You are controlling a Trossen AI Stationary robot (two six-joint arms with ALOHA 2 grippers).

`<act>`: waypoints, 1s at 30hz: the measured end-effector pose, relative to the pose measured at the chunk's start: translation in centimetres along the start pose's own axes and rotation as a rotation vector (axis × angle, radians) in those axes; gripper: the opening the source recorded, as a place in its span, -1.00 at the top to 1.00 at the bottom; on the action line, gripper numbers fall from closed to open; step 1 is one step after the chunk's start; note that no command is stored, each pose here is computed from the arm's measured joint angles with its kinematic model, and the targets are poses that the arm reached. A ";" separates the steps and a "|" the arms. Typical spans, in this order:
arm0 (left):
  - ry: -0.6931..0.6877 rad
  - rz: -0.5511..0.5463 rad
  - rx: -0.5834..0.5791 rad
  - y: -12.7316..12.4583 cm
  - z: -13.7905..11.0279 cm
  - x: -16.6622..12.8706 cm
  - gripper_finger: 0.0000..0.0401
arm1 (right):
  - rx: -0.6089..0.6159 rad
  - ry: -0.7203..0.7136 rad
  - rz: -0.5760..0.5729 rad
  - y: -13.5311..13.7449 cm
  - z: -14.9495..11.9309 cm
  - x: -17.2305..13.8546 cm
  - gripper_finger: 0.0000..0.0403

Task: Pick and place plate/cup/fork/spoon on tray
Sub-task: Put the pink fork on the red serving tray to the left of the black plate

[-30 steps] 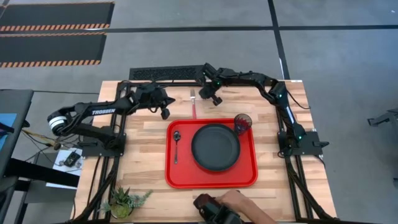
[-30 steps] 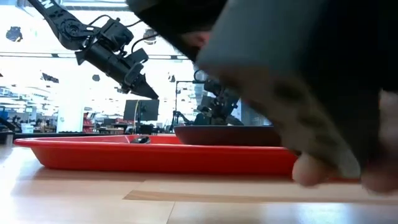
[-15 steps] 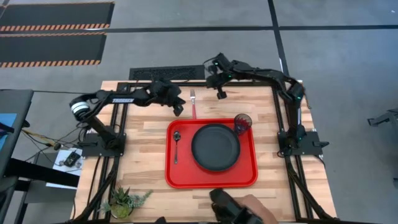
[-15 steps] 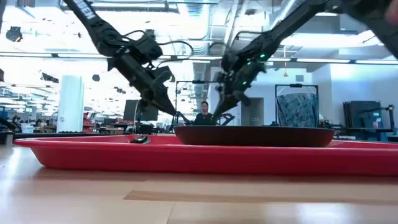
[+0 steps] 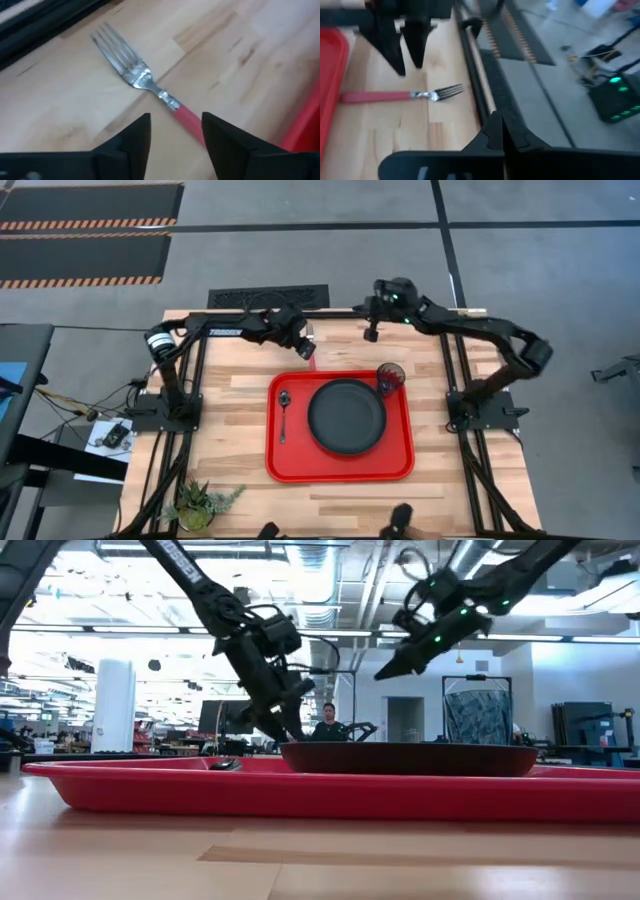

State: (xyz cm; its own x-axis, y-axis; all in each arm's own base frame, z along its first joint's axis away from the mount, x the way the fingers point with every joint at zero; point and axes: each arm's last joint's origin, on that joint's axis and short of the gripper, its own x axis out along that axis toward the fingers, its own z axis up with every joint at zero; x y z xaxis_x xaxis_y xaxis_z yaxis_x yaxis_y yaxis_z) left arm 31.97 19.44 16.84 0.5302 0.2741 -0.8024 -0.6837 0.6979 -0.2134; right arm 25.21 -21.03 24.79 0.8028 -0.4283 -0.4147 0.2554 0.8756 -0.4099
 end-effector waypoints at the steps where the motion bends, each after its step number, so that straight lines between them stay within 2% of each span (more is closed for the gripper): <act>1: 0.011 0.010 -0.011 0.0 0.1 0.4 0.16 | 0.003 -0.010 -0.020 0.3 0.1 -0.6 0.99; 10: 0.040 0.047 -0.105 -0.3 1.4 3.2 0.03 | 0.010 -0.074 -0.092 2.7 1.1 -4.5 0.99; 19: 0.092 0.101 -0.100 -0.1 0.8 5.0 0.03 | 0.004 -0.087 -0.125 3.1 1.5 -5.5 0.99; 23: 0.104 0.112 -0.073 0.1 0.8 4.9 0.09 | 0.006 -0.079 -0.120 3.2 1.4 -5.3 0.98; 30: 0.142 0.155 -0.002 0.9 0.6 4.8 0.34 | 0.013 -0.072 -0.116 3.2 1.3 -5.3 0.98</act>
State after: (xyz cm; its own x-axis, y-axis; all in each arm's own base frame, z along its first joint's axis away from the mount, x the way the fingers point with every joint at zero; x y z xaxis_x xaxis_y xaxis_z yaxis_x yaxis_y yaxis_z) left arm 34.19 21.73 13.15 0.3428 0.2820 -0.8961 -0.7523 0.6536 -0.0821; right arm 22.45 -15.67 26.72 0.8039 -0.5104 -0.3054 0.3554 0.8239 -0.4415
